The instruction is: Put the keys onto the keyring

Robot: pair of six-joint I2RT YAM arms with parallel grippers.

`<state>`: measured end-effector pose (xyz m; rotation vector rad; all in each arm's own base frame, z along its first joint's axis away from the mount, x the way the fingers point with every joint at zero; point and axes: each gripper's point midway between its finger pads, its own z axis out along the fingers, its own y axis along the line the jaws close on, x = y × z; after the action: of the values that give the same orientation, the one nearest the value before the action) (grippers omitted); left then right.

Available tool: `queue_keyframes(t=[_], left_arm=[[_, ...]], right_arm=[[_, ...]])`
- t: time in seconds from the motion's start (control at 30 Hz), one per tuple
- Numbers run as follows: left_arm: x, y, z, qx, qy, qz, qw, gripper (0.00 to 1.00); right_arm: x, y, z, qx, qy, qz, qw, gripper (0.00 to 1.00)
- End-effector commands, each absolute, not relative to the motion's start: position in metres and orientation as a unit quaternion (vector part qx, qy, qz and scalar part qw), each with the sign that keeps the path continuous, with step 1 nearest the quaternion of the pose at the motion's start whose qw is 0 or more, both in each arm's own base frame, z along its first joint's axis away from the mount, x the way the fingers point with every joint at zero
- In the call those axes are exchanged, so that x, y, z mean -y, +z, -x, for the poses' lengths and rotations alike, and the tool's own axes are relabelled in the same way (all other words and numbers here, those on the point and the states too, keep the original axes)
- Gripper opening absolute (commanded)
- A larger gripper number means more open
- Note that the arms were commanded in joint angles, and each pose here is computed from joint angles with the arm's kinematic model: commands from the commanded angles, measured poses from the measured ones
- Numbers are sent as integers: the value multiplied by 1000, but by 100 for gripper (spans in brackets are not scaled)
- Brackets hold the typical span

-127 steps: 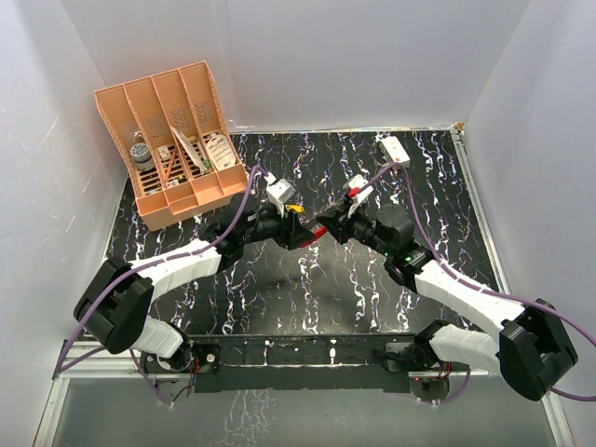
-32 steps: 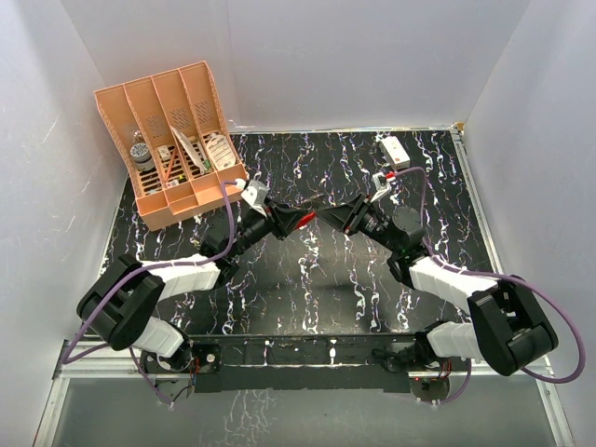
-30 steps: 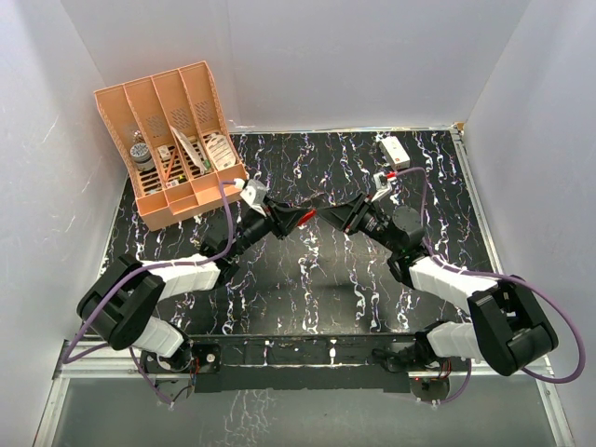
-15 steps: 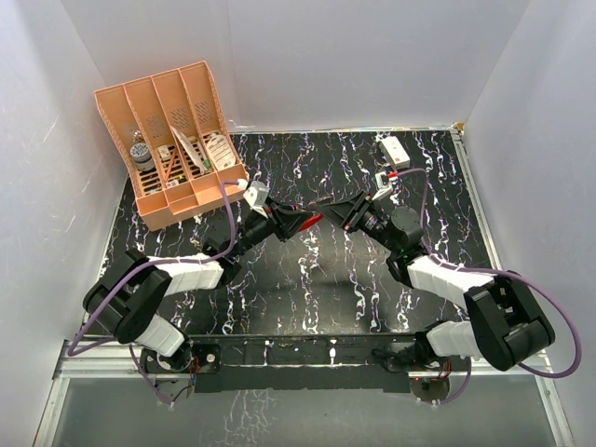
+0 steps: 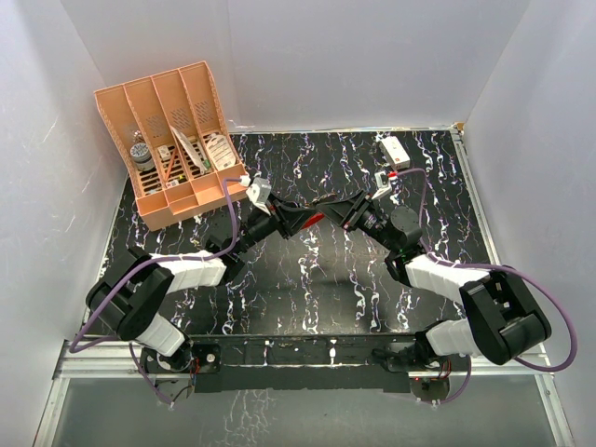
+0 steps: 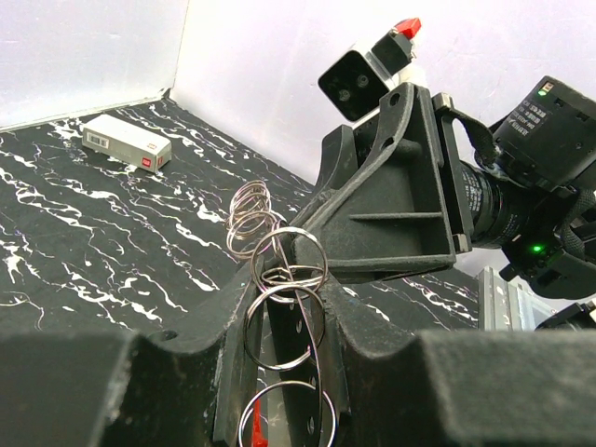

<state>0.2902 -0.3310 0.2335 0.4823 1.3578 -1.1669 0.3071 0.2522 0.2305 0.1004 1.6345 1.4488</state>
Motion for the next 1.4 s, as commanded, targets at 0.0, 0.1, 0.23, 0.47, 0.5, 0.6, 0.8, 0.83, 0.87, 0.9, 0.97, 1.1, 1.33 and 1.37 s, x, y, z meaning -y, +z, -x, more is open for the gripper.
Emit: queue_keyframes(t=[0.0, 0.1, 0.23, 0.47, 0.5, 0.6, 0.8, 0.83, 0.87, 0.9, 0.97, 1.1, 1.33, 1.37], left_arm=[[338, 265, -285, -538, -521, -221, 625, 0], [338, 263, -285, -540, -521, -222, 623, 0], [339, 260, -285, -543, -521, -223, 620, 0], [340, 259, -285, -545, -521, -224, 618, 0], [340, 259, -285, -545, -520, -225, 618, 0], [339, 257, -285, -548, -518, -224, 617, 0], [340, 248, -289, -560, -513, -221, 612, 0], [340, 248, -289, -561, -514, -220, 611, 0], [341, 246, -289, -561, -515, -221, 609, 0], [341, 245, -289, -562, -516, -219, 608, 0], [342, 246, -289, -561, -519, -217, 608, 0], [345, 252, -290, -557, -526, -217, 605, 14], [344, 253, -288, -568, -515, -224, 602, 76], [343, 252, -287, -571, -511, -226, 602, 79]], right_arm=[[-251, 259, -308, -625, 604, -21, 494, 25], [-251, 264, -307, -618, 607, -16, 500, 25], [-251, 266, -306, -616, 607, -11, 502, 22], [-252, 262, -308, -622, 603, -10, 500, 10], [-252, 262, -308, -622, 602, -8, 501, 9], [-251, 263, -308, -623, 597, -6, 506, 5], [-245, 270, -305, -618, 583, 2, 528, 0], [-244, 271, -305, -616, 581, 4, 532, 0], [-243, 272, -304, -614, 579, 6, 537, 0], [-242, 274, -304, -612, 577, 7, 541, 0], [-241, 274, -303, -611, 573, 8, 546, 0], [-239, 273, -302, -604, 572, 12, 555, 0], [-237, 281, -301, -590, 557, 35, 584, 0], [-236, 281, -302, -592, 550, 40, 588, 0]])
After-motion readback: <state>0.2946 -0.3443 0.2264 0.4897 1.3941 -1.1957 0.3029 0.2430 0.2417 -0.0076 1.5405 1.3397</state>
